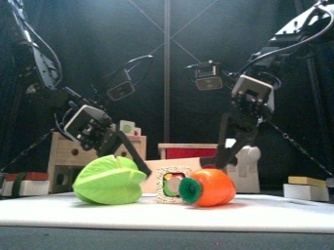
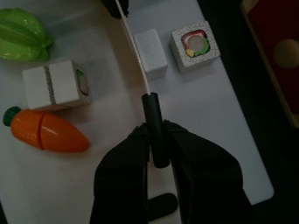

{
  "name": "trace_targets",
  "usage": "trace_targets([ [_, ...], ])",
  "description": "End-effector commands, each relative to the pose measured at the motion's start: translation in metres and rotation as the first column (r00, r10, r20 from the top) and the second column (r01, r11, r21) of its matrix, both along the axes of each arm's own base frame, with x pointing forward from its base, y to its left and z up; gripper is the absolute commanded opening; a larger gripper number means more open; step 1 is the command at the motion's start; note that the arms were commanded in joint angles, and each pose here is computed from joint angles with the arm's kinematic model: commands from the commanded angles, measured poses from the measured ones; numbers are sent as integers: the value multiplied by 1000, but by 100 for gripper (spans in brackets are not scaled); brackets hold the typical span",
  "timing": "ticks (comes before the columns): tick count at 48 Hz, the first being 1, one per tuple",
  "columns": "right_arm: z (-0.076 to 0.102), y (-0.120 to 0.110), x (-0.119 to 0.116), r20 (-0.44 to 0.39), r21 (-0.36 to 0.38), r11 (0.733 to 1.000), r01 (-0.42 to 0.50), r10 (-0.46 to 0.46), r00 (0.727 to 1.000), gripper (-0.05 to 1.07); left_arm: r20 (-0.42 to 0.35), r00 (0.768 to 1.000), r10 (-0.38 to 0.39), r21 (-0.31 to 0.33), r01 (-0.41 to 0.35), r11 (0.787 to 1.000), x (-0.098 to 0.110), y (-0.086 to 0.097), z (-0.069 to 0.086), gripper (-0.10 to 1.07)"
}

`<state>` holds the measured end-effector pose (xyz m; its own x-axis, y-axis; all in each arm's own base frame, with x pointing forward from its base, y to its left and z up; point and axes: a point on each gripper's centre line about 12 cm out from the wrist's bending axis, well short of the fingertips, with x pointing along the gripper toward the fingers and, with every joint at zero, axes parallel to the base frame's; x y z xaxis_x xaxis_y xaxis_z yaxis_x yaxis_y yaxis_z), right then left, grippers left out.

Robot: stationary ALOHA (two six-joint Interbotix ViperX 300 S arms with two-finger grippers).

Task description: Cut 3rd and 4th piece of sushi

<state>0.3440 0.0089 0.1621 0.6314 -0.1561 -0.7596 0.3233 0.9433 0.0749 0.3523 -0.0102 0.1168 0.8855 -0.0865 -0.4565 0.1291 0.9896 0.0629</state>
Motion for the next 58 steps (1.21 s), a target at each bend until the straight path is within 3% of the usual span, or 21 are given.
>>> trace_targets([
  [1, 33, 5, 2, 96, 7, 1000, -16, 16, 995, 35, 86, 995, -59, 15, 58, 998, 1, -15, 28, 37],
  [7, 41, 27, -3, 123, 21, 997, -74, 71, 990, 35, 113, 986, -126, 29, 123, 992, -4, -33, 38, 37],
  [19, 24, 63, -6, 67, 81, 988, -129, 124, 990, 35, 67, 982, -178, 19, 177, 984, -5, -54, 22, 37],
  [30, 9, 64, -3, 25, 84, 990, -117, 115, 993, 35, 30, 986, -164, 1, 164, 986, -7, -56, 10, 37],
  [47, 2, 63, -1, 6, 86, 991, -106, 106, 994, 35, -18, 989, -148, -8, 147, 989, -7, -55, -4, 37],
  [58, -15, 62, 1, -43, 74, 992, -101, 104, 994, 35, -42, 993, -114, -19, 114, 993, -4, -50, -12, 37],
])
